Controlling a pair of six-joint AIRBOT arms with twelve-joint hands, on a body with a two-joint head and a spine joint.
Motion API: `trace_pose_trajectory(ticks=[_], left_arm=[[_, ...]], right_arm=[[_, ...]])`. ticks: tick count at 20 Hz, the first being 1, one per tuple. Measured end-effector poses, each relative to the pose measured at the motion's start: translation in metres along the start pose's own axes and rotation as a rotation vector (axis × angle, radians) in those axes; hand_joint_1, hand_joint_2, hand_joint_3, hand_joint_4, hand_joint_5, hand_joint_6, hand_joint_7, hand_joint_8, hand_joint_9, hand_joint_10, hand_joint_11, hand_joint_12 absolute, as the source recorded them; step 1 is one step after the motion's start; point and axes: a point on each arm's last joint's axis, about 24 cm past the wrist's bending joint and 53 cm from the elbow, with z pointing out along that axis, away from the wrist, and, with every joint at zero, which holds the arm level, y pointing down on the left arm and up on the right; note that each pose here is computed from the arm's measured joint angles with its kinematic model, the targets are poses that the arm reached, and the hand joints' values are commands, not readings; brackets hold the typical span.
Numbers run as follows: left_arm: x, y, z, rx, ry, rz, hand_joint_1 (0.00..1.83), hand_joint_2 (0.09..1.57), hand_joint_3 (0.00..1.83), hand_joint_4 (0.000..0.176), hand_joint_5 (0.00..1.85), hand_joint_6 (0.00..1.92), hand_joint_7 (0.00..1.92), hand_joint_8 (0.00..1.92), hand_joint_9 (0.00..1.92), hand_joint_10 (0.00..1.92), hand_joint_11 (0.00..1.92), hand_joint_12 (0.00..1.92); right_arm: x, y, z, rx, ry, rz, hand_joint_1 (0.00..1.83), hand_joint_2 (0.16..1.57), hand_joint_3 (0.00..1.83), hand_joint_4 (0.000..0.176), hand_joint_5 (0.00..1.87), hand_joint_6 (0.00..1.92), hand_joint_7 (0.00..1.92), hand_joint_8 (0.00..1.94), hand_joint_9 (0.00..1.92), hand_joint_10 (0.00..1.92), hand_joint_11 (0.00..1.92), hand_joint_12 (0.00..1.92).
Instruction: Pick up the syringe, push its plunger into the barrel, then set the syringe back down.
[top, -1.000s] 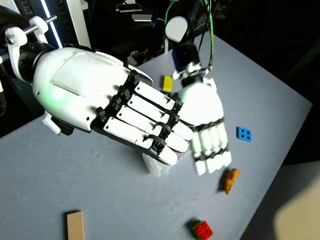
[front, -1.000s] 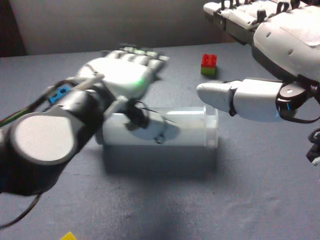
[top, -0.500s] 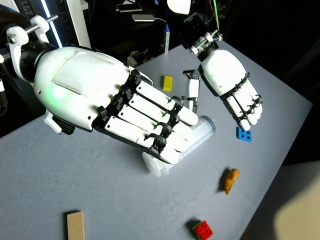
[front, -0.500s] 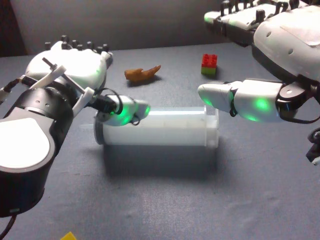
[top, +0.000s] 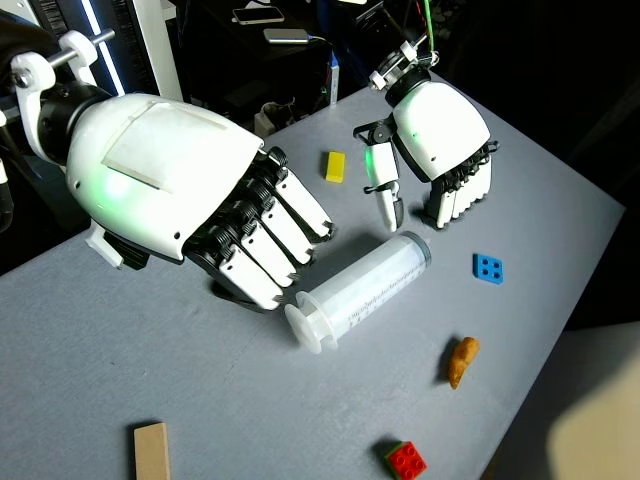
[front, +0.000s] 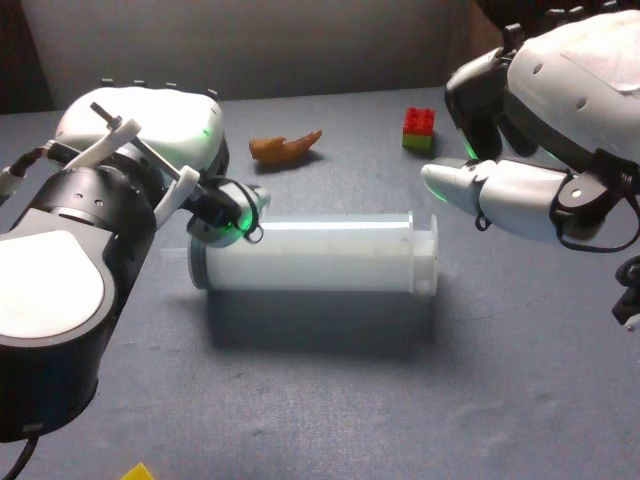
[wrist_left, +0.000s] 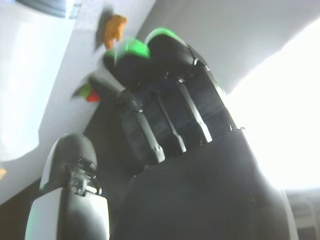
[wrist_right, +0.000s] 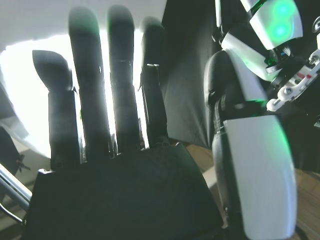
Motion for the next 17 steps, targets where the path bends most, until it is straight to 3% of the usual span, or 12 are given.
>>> trace_pose_trajectory(ticks=[3,9,17], left_arm=[[0.0002,0.0006,0.0,0.0,-0.001,0.004,0.5,1.34,0.01,0.0,1.35,1.92,1.38,1.92,1.41,1.92,1.51,1.92],[-0.0014,0.0003,0.0037,0.01,-0.003,0.005,0.5,1.37,0.0,0.0,1.24,1.92,1.33,1.92,1.36,1.92,1.46,1.92],[-0.0019,-0.0055,0.0,0.026,0.002,-0.005,0.55,1.33,0.0,0.0,1.26,1.92,1.33,1.92,1.36,1.92,1.46,1.92]], right_arm=[[0.0,0.0,0.0,0.0,0.0,0.0,0.44,1.42,0.03,0.0,1.29,1.92,1.41,1.94,1.57,1.92,1.78,1.92],[0.0,0.0001,0.0,0.0,0.0,-0.001,0.49,1.44,0.0,0.0,1.23,1.92,1.39,1.94,1.56,1.92,1.77,1.92],[0.0031,0.001,-0.0001,-0.005,0.013,-0.002,0.46,1.44,0.0,0.0,1.21,1.92,1.37,1.94,1.54,1.92,1.73,1.92]])
